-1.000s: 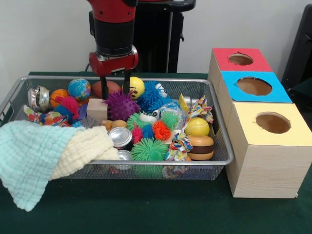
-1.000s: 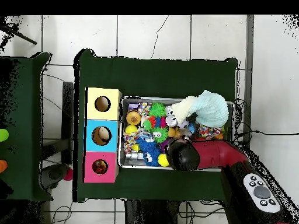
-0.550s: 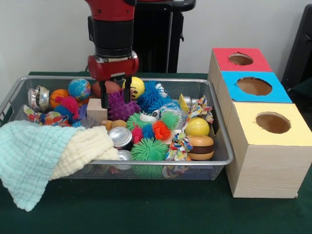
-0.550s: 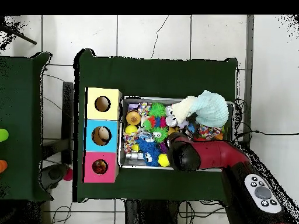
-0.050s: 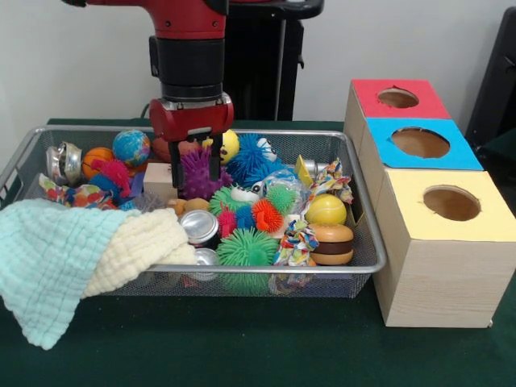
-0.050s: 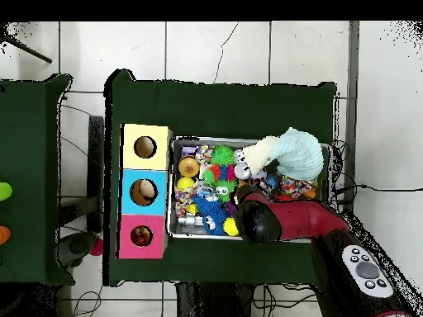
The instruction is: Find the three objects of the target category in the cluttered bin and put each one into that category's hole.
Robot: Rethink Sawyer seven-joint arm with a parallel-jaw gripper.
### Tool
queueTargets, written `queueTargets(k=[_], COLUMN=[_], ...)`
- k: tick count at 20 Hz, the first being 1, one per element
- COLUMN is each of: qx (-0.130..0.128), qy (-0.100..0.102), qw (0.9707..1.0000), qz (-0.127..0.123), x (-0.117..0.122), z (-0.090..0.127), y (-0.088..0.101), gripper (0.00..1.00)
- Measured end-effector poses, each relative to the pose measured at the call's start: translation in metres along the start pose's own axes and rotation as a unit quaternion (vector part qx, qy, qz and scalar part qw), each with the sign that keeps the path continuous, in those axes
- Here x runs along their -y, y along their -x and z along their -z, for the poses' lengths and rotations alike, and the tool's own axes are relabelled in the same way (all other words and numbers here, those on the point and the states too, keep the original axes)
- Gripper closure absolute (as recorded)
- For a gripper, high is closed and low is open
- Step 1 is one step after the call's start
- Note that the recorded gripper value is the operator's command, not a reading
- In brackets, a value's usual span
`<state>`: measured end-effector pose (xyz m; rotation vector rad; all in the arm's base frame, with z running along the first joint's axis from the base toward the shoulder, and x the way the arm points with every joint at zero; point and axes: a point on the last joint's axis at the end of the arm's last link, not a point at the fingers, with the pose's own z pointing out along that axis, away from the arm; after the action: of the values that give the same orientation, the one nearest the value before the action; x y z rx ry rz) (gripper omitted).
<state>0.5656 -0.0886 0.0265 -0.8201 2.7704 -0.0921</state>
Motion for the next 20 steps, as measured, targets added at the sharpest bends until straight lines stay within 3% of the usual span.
queueTargets(k=[20], qx=[-0.024], qy=[0.029], qw=[0.9993], qz=[-0.007], x=[-0.023], z=[-0.024], y=[-0.022], gripper=[0.00])
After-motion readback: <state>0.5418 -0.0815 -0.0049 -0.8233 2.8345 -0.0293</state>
